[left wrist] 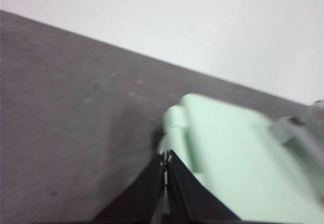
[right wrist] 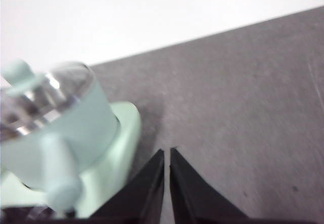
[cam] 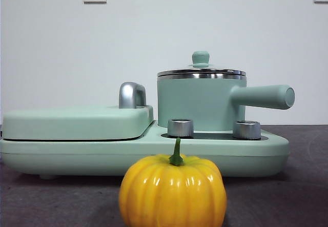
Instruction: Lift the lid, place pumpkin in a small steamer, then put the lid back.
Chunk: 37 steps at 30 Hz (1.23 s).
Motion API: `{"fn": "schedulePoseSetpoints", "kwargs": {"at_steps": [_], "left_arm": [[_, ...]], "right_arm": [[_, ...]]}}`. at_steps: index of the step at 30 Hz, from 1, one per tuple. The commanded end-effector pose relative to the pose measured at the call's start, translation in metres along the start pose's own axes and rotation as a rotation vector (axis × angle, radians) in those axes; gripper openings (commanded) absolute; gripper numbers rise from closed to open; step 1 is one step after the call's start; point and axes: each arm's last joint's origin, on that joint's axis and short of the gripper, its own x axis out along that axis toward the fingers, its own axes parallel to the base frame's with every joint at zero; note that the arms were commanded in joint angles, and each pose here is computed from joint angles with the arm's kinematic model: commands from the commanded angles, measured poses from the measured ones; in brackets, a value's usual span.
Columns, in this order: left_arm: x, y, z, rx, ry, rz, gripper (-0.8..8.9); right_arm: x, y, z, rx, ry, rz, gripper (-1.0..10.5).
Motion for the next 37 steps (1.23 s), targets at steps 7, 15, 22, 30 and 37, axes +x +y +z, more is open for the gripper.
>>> {"fn": "schedulePoseSetpoints", "kwargs": {"at_steps": [7,15,22,30,37], "left_arm": [[-0.001,-0.028,0.053,-0.024,0.075,-0.131,0.08],[0.004,-0.056,0.107,0.025,0.21,-0.258,0.07],[0.015,-0.075,0.133,0.022,0.374,-0.454,0.07],[0.022,-0.087,0.136,0.062,0.487,-0.591,0.78],[0.035,-0.092,0.131,0.067,0.518,-0.622,4.69]], "right_arm": [[-0.018,0.029,0.061,0.03,0.025,0.072,0.2],[-0.028,0.053,0.107,0.003,0.168,0.248,0.2],[-0.033,0.067,0.133,-0.047,0.29,0.408,0.2],[-0.036,0.071,0.14,-0.089,0.311,0.429,0.3],[-0.035,0.071,0.14,-0.088,0.311,0.429,4.6]]}}
